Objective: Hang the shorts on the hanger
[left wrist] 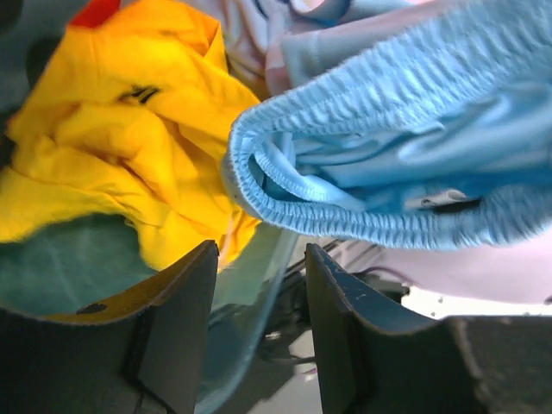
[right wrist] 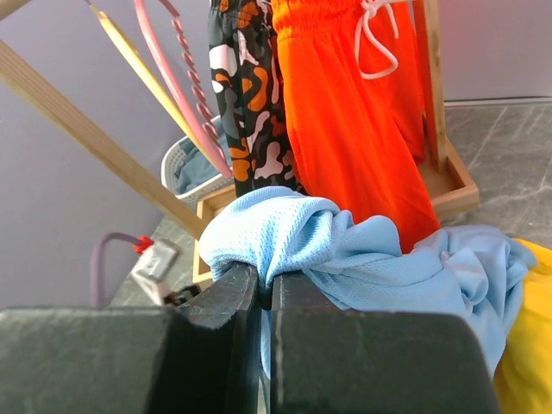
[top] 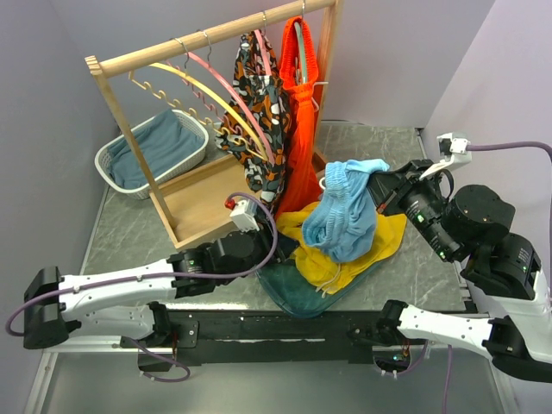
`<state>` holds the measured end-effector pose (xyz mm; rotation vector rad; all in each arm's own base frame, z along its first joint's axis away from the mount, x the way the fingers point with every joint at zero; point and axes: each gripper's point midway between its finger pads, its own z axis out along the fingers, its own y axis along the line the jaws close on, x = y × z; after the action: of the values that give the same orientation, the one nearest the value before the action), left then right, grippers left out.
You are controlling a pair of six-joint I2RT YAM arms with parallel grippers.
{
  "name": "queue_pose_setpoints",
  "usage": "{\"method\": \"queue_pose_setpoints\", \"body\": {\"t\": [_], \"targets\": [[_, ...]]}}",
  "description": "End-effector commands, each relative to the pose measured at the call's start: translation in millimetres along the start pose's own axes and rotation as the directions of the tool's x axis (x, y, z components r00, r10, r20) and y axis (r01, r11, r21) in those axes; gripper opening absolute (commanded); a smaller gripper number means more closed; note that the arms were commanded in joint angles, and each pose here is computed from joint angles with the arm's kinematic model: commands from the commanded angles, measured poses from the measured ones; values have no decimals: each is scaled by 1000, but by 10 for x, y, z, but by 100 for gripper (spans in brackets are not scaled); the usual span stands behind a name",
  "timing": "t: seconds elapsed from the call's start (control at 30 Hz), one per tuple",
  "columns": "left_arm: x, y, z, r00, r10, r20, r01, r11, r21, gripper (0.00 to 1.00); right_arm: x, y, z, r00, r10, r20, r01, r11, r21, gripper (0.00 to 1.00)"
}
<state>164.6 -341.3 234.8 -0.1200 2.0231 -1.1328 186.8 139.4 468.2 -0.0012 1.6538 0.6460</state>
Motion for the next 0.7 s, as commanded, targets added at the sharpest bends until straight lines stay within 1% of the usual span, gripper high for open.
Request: {"method": "queue_pose_setpoints", "body": {"t": [0.0, 0.07, 0.13, 0.2, 0.27, 0.37, 0.5, 0.67], "targets": [[40, -74, 170, 976, -218, 18, 218, 976, -12, 51, -292, 84, -77, 993, 71, 94, -67, 997, -49, 0], [46, -101, 220, 965, -262, 23, 262, 965, -12, 52, -278, 78, -77, 993, 70, 90, -66, 997, -47, 0], [70, -5, 295, 959, -278, 48, 281, 958, -66, 52, -253, 79, -70, 994, 73, 84, -70, 996, -46, 0], [51, -1, 335, 947, -313, 69, 318, 946, -65, 53, -243, 60, -83, 994, 75, 84, -71, 996, -45, 0], [19, -51, 363, 938, -335, 85, 338, 941, -25, 53, -199, 45, -80, 994, 75, 76, -72, 997, -41, 0], [23, -95, 434, 942, -327, 80, 329, 944, -16, 54, -169, 14, -103, 994, 78, 74, -75, 996, -39, 0], [59, -126, 458, 945, -321, 64, 321, 947, 2, 51, -148, -28, -127, 994, 78, 71, -76, 997, -28, 0], [87, -56, 547, 945, -318, 77, 321, 947, -21, 54, -145, -28, -156, 994, 87, 73, -84, 996, -41, 0]]}}
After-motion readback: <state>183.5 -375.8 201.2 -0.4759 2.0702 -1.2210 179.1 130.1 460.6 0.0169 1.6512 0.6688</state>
